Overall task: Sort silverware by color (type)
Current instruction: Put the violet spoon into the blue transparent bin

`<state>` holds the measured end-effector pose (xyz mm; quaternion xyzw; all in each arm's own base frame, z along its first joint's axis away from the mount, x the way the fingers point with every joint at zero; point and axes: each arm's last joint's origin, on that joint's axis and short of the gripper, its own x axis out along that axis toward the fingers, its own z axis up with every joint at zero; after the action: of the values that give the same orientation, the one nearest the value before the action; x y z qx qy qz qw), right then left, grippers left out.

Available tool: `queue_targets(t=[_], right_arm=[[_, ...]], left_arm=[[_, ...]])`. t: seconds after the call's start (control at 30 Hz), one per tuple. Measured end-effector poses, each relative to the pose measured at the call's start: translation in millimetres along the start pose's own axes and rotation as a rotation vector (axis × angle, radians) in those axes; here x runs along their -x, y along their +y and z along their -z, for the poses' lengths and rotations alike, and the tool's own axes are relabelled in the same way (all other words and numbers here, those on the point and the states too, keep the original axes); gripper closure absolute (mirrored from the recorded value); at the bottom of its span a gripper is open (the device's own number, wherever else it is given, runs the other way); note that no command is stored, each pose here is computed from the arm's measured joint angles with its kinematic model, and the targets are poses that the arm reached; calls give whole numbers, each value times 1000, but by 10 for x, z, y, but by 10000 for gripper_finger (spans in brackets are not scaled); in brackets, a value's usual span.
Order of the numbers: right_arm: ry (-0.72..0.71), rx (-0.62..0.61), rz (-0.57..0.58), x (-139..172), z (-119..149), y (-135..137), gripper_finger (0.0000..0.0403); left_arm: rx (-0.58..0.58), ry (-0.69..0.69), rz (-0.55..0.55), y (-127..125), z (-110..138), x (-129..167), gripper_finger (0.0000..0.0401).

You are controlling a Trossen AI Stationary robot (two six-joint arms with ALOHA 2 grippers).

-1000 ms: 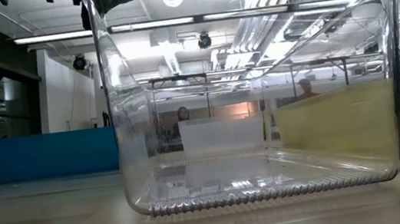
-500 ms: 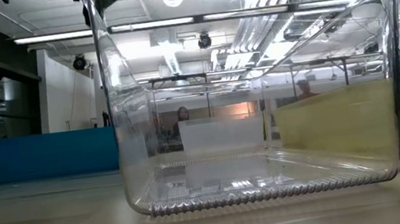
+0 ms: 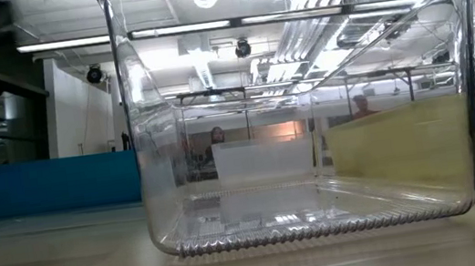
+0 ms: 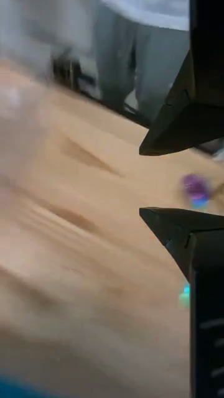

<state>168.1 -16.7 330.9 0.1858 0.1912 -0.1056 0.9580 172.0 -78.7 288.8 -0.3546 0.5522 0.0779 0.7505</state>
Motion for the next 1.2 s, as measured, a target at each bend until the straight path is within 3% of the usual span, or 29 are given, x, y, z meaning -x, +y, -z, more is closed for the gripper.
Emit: queue_targets(t=[0.1, 0.2, 0.5, 0.73, 0.83, 0.97, 1.2], right_arm=[[6, 2, 2, 0, 6, -2, 206], [12, 2, 5, 0, 12, -4, 206], [14, 2, 6, -1, 14, -5, 206], [18, 3, 7, -1, 17, -7, 206], [24, 3, 9, -1, 23, -9, 206], [38, 3, 15, 0, 37, -15, 206], [59, -25, 24, 1, 57, -22, 206]], left_arm=[[279, 125, -126, -67, 202, -171, 264], [512, 163, -175, -205, 353, -341, 264], [713, 168, -271, -443, 586, -831, 264], [910, 120, -405, -336, 777, -1061, 264], [989, 109, -402, -241, 848, -1172, 264], [997, 115, -379, -152, 861, -1294, 264], [1006, 85, -452, 7, 857, -1400, 264]])
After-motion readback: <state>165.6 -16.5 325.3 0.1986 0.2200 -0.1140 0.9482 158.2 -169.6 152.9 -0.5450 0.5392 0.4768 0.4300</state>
